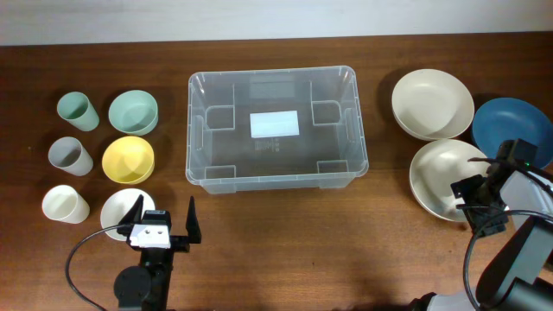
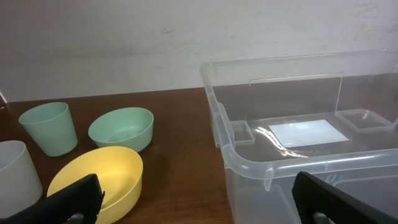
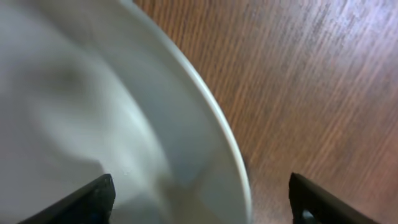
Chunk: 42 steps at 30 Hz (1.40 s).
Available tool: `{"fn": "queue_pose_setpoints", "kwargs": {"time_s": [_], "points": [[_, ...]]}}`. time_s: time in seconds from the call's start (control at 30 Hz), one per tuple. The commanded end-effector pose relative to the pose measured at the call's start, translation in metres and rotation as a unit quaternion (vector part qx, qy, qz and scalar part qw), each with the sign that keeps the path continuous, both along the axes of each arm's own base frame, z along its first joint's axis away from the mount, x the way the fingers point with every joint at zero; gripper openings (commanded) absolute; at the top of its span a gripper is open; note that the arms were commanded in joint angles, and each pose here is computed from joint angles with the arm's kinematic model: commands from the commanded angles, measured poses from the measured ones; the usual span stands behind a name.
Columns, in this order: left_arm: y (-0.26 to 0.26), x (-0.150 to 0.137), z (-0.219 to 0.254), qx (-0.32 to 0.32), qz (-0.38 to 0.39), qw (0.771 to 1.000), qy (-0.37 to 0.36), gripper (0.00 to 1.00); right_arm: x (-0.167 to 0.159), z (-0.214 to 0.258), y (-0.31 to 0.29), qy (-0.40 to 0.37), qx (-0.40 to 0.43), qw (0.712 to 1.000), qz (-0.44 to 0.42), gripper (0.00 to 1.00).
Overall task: Pack container
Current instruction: 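Move the right gripper to the rim of the front cream bowl, then grasp the cream bowl rim with the right gripper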
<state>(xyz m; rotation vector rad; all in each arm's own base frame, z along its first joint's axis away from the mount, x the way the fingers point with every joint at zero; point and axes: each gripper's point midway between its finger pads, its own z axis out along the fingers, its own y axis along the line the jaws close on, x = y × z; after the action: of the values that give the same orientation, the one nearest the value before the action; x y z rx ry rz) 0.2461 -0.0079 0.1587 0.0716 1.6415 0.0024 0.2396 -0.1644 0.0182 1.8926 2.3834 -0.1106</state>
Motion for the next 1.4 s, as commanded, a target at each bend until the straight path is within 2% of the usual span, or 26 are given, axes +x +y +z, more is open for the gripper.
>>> {"fn": "queue_pose_setpoints", "kwargs": {"time_s": [0.0, 0.2, 0.43, 0.53, 0.77, 1.37], "points": [[0.002, 0.0, -0.002, -0.003, 0.005, 1.0, 0.002, 0.99, -0.007, -0.011, 0.003, 0.014, 0.01, 1.0, -0.007, 0.84], [0.002, 0.0, -0.002, -0.003, 0.005, 1.0, 0.002, 0.99, -0.009, -0.013, 0.003, 0.018, 0.012, 1.0, -0.007, 0.63], [0.002, 0.0, -0.002, -0.003, 0.005, 1.0, 0.002, 0.99, -0.015, -0.016, 0.007, 0.028, 0.018, 0.999, -0.007, 0.32], [0.002, 0.0, -0.002, -0.003, 0.005, 1.0, 0.002, 0.99, -0.019, -0.021, 0.01, 0.033, 0.021, 0.999, -0.007, 0.26], [0.002, 0.0, -0.002, -0.003, 0.005, 1.0, 0.002, 0.99, -0.028, -0.032, 0.016, 0.038, 0.024, 0.999, -0.008, 0.04], [0.002, 0.0, -0.002, -0.003, 0.005, 1.0, 0.002, 0.99, -0.041, -0.014, 0.025, 0.048, 0.033, 0.998, -0.007, 0.04]]}}
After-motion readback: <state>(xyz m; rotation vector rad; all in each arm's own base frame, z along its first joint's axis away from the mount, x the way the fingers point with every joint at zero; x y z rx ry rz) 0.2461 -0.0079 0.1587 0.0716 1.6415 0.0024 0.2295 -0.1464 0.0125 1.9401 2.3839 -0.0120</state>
